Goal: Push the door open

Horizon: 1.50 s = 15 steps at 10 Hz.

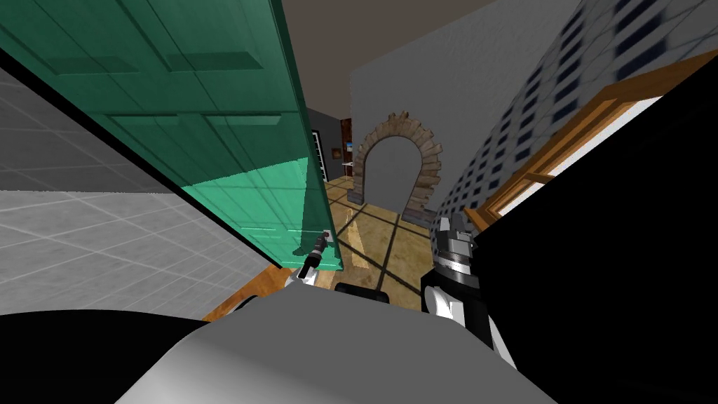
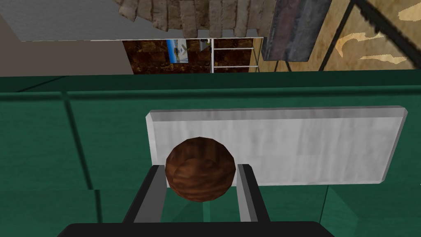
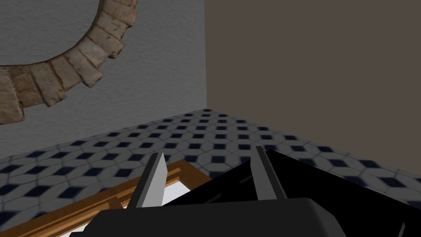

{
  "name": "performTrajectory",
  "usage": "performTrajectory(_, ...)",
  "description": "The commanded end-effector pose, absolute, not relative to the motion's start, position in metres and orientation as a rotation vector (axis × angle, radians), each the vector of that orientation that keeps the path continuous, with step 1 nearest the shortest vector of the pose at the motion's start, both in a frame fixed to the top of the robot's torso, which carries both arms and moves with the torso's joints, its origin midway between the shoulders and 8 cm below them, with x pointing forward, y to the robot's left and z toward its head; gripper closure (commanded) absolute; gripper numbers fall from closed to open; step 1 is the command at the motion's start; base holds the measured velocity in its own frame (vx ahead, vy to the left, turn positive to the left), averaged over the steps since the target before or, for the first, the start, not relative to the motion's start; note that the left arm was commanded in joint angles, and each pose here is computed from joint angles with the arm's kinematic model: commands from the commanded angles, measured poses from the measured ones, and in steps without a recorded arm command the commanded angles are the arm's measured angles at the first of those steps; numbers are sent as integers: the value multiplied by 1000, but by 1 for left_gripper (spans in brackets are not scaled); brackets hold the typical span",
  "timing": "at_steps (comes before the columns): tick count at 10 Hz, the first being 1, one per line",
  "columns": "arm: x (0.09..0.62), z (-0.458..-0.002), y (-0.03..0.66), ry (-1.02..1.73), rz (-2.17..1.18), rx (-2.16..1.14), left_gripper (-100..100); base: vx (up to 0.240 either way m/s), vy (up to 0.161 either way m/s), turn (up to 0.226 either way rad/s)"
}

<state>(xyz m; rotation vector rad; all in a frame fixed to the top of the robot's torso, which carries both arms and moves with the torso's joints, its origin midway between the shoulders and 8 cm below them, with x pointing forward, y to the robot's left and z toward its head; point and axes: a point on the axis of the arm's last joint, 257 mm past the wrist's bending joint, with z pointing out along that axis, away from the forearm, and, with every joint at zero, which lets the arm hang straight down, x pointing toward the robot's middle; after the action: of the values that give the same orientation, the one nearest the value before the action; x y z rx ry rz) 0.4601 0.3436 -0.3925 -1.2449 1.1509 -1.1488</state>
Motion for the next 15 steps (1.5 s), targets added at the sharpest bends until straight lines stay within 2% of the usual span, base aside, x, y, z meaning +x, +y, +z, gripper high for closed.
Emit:
performTrajectory(1, 462, -390, 353, 1127, -1129, -1254, 100, 184, -91, 50)
performTrajectory(5, 459, -393, 366, 1103, -1097, -1276, 100, 128, -43, 38)
performTrajectory(15, 447, -392, 416, 998, -997, -1330, 100, 190, -50, 51)
